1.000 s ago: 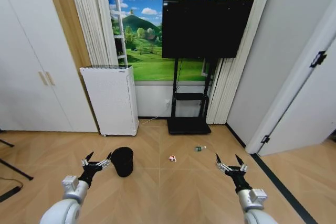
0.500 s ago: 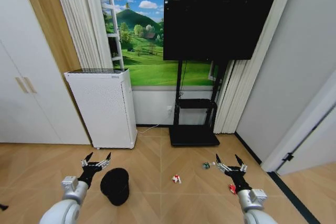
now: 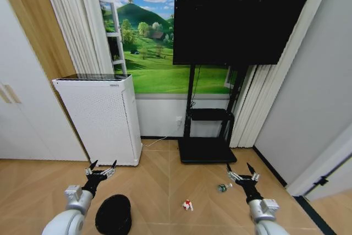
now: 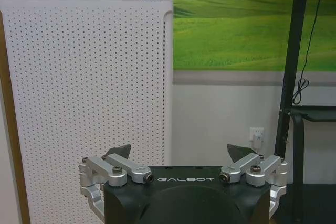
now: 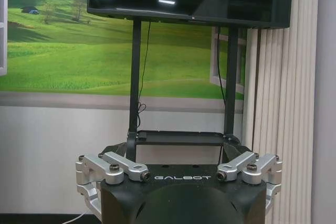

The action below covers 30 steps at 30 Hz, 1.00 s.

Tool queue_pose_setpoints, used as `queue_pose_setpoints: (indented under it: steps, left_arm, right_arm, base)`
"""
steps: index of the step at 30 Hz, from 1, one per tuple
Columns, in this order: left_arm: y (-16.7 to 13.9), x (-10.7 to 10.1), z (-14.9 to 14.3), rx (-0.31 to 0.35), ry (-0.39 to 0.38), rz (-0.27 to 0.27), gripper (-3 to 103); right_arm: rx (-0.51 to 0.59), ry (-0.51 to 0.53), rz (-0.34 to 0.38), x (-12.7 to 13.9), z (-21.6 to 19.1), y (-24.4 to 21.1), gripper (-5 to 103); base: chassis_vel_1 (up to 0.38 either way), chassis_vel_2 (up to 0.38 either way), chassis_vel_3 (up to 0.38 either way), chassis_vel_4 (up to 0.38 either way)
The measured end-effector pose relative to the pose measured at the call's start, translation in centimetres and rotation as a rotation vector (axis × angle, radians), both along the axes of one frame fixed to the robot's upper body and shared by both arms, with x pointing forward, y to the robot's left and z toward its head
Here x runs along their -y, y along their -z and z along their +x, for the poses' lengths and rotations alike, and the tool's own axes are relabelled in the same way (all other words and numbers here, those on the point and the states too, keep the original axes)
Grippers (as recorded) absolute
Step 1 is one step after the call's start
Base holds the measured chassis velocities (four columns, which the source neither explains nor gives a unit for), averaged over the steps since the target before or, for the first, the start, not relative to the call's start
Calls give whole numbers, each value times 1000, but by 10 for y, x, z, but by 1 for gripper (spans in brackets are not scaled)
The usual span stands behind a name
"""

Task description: Pick up the trash bin and place the garbage on the floor into it.

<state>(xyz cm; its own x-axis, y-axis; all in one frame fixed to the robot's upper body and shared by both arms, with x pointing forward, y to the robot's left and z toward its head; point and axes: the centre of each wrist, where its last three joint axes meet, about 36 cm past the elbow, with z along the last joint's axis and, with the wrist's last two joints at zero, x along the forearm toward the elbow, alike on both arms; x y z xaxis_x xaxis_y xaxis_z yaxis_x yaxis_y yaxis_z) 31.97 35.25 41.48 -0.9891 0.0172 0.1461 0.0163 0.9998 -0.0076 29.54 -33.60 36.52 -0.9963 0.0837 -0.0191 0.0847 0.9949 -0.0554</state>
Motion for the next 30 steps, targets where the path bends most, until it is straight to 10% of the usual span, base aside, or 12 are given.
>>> queue_pose_setpoints:
  steps: [30]
  left_arm:
    - [2, 0, -2, -7, -8, -9, 100]
  right_arm:
    - [7, 4, 9, -1, -3, -5, 100]
  base:
    - [8, -8, -7, 7]
